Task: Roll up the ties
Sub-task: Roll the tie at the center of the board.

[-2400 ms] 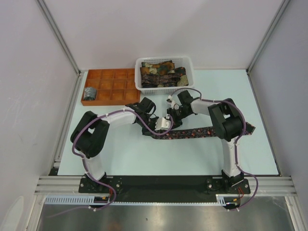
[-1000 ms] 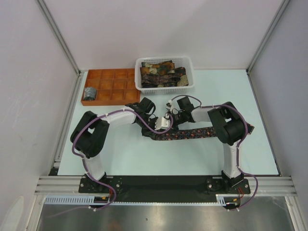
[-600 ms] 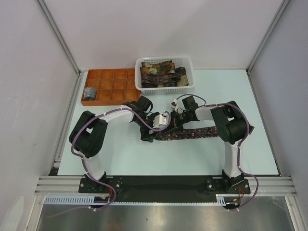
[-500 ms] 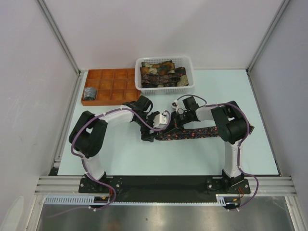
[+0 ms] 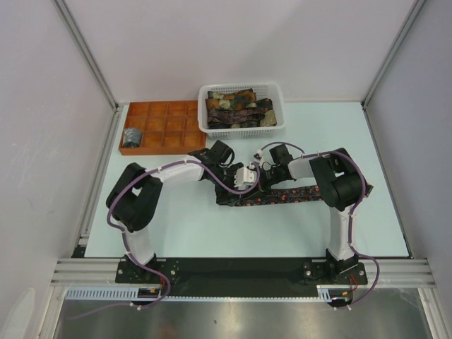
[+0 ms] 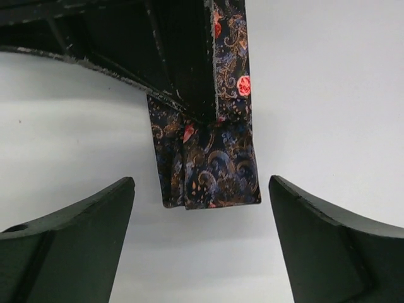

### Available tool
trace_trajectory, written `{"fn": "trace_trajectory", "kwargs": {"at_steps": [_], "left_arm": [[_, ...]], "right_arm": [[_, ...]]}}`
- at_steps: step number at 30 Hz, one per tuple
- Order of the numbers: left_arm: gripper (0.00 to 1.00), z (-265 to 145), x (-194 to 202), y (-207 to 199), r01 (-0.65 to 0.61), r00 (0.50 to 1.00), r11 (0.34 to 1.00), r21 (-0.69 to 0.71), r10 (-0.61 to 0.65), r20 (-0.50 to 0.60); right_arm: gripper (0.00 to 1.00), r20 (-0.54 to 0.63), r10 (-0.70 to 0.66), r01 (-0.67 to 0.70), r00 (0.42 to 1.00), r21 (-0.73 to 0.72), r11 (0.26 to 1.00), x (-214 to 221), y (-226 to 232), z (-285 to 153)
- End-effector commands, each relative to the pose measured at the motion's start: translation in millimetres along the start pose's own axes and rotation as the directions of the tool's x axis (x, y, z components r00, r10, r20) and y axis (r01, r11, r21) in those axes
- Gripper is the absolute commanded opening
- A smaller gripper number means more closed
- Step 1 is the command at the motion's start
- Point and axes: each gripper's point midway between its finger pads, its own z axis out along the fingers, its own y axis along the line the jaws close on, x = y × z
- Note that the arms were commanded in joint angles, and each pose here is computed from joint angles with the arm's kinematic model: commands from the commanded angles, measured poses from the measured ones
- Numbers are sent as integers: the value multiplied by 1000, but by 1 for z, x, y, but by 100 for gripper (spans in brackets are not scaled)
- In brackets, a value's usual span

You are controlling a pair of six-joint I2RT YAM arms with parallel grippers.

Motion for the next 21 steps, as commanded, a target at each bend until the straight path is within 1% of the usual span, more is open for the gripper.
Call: {"fn": "trace_trajectory", "kwargs": {"at_steps": [1, 4, 5, 7, 8, 9, 10, 11, 12, 14, 15, 17, 19, 21], "left_arm": [[89, 6, -14, 7, -30, 1000, 1000, -6, 30, -8], [77, 10, -10, 5, -27, 999, 1000, 15, 28, -34], [67, 11, -7, 4, -33, 999, 999, 20, 33, -42], [59, 10, 3, -1, -29, 997, 999, 28, 30, -71], [53, 9, 7, -2, -45, 995, 999, 30, 47, -84], [50, 7, 13, -6, -54, 994, 998, 31, 57, -98], [47, 5, 18, -7, -62, 991, 998, 27, 65, -115], [41, 3, 22, -7, -81, 989, 996, 29, 84, -121], [38, 1, 25, -8, -84, 988, 996, 32, 87, -130], [30, -5, 33, -8, -79, 986, 996, 43, 84, -143], [29, -8, 36, -8, -78, 985, 996, 45, 84, -149], [25, -12, 40, -7, -87, 983, 995, 44, 93, -160], [24, -13, 40, -6, -95, 981, 994, 44, 101, -163], [23, -13, 39, -5, -93, 981, 995, 45, 99, -164]], "right_arm": [[0, 2, -4, 4, 1000, 17, 1000, 0, -8, 7], [0, 12, 1, -1, 1000, 5, 1000, -3, -5, 9], [0, 14, 3, -3, 1000, 0, 1000, -3, -4, 9], [0, 40, -26, 27, 999, -27, 999, -10, 5, 10], [0, 40, -9, 11, 999, -48, 999, -10, 11, 10], [1, 51, -30, 33, 998, -68, 997, -13, 20, 11], [4, 53, -33, 38, 998, -80, 996, -14, 25, 9], [6, 55, -37, 42, 998, -90, 995, -15, 30, 8], [15, 60, -52, 58, 997, -105, 993, -16, 41, 1], [28, 75, -52, 59, 996, -103, 993, -20, 44, -10], [37, 73, -54, 61, 996, -98, 993, -21, 46, -16], [40, 81, -47, 54, 996, -88, 995, -24, 50, -29], [42, 86, -58, 65, 995, -84, 994, -23, 56, -35], [43, 94, -43, 52, 995, -93, 994, -25, 64, -33]]}}
